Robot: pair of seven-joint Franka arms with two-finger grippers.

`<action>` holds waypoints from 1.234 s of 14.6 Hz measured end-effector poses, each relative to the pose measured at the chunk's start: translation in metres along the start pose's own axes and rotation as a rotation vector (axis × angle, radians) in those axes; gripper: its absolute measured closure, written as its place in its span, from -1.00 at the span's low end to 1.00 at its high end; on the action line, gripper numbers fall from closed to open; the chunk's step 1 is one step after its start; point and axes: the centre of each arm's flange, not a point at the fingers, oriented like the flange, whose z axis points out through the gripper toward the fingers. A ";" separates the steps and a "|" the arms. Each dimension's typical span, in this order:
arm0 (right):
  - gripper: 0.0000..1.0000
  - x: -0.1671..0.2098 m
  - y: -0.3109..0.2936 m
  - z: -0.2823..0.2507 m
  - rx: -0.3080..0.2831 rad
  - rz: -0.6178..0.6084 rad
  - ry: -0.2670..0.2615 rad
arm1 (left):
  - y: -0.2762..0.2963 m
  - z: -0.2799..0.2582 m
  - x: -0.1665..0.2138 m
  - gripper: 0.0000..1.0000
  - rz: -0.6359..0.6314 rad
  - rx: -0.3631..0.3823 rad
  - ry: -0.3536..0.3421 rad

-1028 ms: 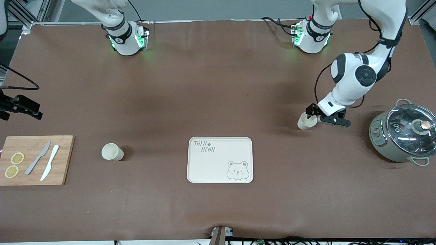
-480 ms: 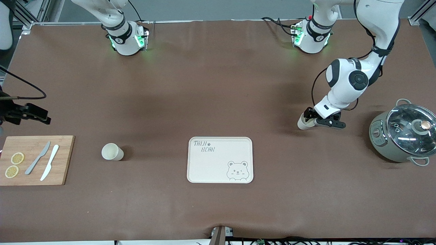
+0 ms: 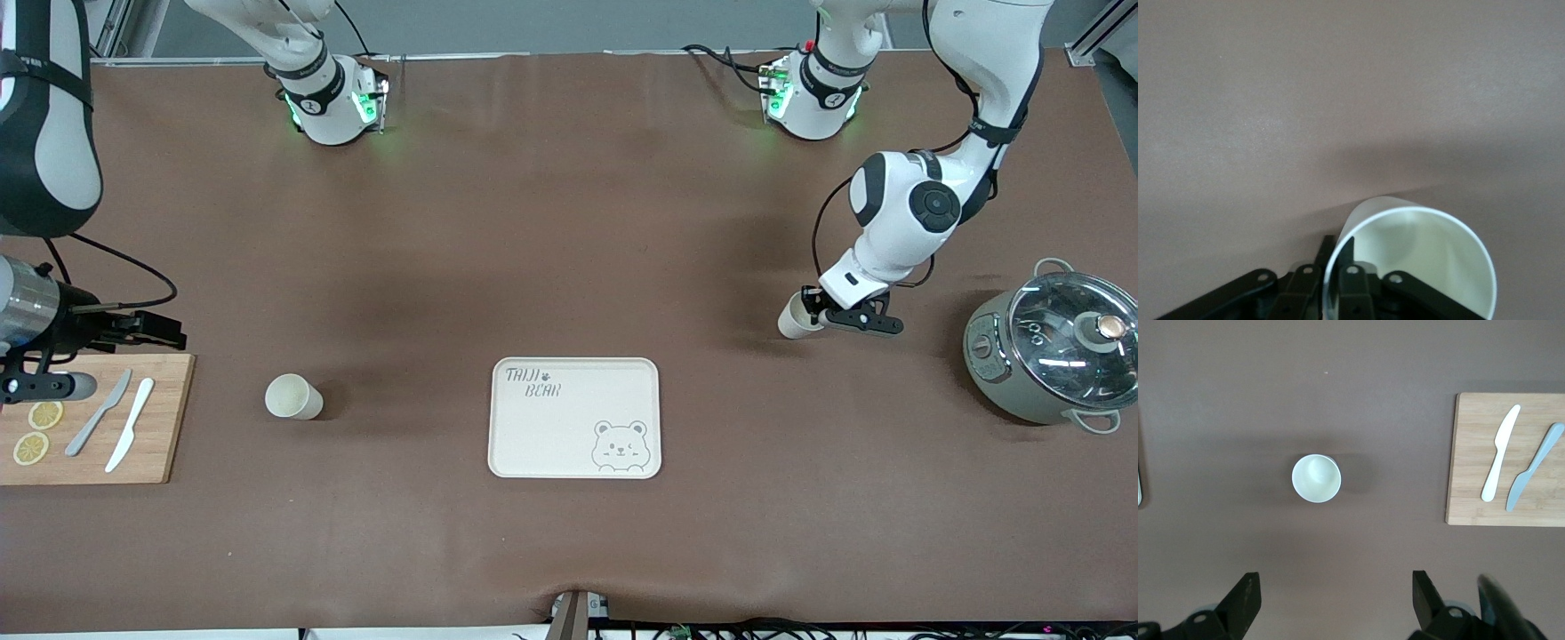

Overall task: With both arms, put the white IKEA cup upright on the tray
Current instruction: 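Carry the cup to the tray while the right gripper reaches the other cup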

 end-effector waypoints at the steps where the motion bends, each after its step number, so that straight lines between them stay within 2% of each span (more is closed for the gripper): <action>1: -1.00 0.004 0.000 0.008 0.001 0.000 -0.001 | 0.001 -0.002 0.002 0.92 -0.005 0.000 0.006; 4: -1.00 0.022 0.002 0.040 0.005 0.000 0.004 | 0.009 -0.015 0.020 0.92 -0.074 -0.002 0.051; 6: -1.00 0.033 0.004 0.062 0.008 -0.003 0.005 | 0.037 -0.031 0.045 0.92 -0.133 -0.018 0.063; 10: -1.00 0.050 0.007 0.096 -0.003 -0.061 0.034 | 0.141 -0.079 0.115 0.92 -0.271 -0.048 -0.028; 12: -1.00 0.053 0.009 0.114 -0.007 -0.075 0.032 | 0.189 -0.088 0.148 0.92 -0.339 -0.025 -0.044; 15: -1.00 0.054 0.010 0.136 -0.005 -0.078 0.015 | 0.237 -0.068 0.182 0.92 -0.415 0.004 -0.067; 18: -1.00 0.058 0.011 0.155 -0.002 -0.078 0.007 | 0.251 -0.037 0.197 0.92 -0.436 0.004 -0.088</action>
